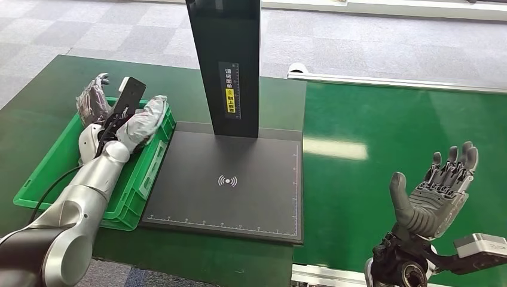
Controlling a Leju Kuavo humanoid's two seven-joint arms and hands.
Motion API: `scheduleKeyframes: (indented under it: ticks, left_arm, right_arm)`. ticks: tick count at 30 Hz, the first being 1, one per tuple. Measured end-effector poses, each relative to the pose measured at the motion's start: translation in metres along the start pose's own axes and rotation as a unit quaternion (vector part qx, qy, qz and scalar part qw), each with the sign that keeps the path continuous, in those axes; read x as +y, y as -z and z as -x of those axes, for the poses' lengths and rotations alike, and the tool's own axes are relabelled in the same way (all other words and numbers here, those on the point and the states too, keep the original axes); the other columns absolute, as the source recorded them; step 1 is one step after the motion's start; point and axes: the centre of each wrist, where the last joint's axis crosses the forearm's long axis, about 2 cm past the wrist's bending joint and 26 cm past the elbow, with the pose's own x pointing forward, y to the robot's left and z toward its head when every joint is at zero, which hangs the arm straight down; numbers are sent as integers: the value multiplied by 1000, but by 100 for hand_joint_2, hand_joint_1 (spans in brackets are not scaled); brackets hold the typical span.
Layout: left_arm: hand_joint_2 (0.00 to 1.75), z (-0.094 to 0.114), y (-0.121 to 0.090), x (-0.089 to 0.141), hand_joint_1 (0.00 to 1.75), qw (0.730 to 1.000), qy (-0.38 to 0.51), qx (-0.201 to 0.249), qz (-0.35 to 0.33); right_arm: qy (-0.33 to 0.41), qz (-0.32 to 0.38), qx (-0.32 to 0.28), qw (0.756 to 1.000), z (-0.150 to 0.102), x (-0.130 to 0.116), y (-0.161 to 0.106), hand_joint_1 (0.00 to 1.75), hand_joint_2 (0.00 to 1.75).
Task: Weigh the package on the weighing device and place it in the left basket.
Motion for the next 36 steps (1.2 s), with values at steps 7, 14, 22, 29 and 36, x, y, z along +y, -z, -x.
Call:
scheduleKeyframes:
  ticks: [7, 14, 22, 29, 36]
  left_arm:
    - [175, 1, -1, -1, 47, 1000, 0, 3, 4]
    - [175, 1, 0, -1, 0, 1000, -1, 5, 2]
    - [175, 1, 1, 2, 0, 1000, -8, 15, -26]
    - [175, 3, -20, -14, 0, 997, -74, -17, -13]
    - [175, -57, -198, -74, 0, 839, -504, -184, 88]
  right_arm:
    - [0, -3, 1, 1000, 0, 0, 0, 0, 175]
    - [-1, -2, 2, 1000, 0, 0, -1, 0, 175]
    - [-10, 10, 4, 1000, 1, -1, -2, 0, 175]
    - [-13, 7, 14, 1000, 3, -1, -4, 0, 175]
    - [-27, -34, 70, 997, 12, -5, -23, 0, 175]
